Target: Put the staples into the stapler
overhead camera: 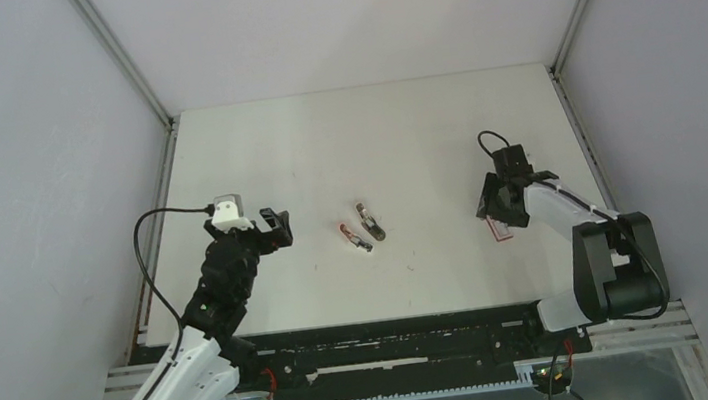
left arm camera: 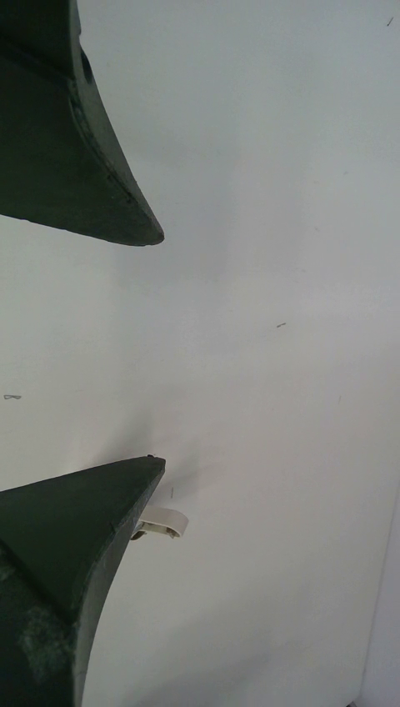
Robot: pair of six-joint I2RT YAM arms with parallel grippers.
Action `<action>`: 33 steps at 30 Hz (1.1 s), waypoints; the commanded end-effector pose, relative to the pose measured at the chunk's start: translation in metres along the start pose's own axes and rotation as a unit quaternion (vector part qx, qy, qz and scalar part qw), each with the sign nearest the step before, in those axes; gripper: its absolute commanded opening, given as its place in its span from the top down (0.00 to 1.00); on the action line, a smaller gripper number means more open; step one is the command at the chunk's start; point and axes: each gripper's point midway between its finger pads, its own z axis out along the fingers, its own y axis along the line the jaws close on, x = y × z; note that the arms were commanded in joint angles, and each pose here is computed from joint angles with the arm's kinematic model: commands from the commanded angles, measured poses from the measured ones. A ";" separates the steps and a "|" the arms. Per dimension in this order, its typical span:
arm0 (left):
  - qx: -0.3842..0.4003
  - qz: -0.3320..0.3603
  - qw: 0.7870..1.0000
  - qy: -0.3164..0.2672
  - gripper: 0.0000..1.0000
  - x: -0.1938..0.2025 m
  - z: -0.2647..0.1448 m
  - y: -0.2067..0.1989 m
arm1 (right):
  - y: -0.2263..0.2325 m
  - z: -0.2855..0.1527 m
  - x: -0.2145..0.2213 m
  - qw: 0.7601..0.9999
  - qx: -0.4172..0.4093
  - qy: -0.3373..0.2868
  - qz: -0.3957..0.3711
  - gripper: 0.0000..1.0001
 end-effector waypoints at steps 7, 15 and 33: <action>-0.008 -0.004 1.000 -0.017 0.00 -0.006 -0.001 0.004 | 0.033 -0.006 0.026 0.994 -0.026 0.058 -0.091 0.38; -0.012 -0.003 1.000 -0.017 0.00 -0.006 -0.001 0.005 | 0.055 -0.020 0.039 0.989 -0.023 0.054 -0.134 0.42; -0.007 -0.008 1.000 -0.017 0.00 -0.006 -0.001 0.003 | 0.043 -0.045 0.023 0.997 -0.073 -0.015 0.025 0.30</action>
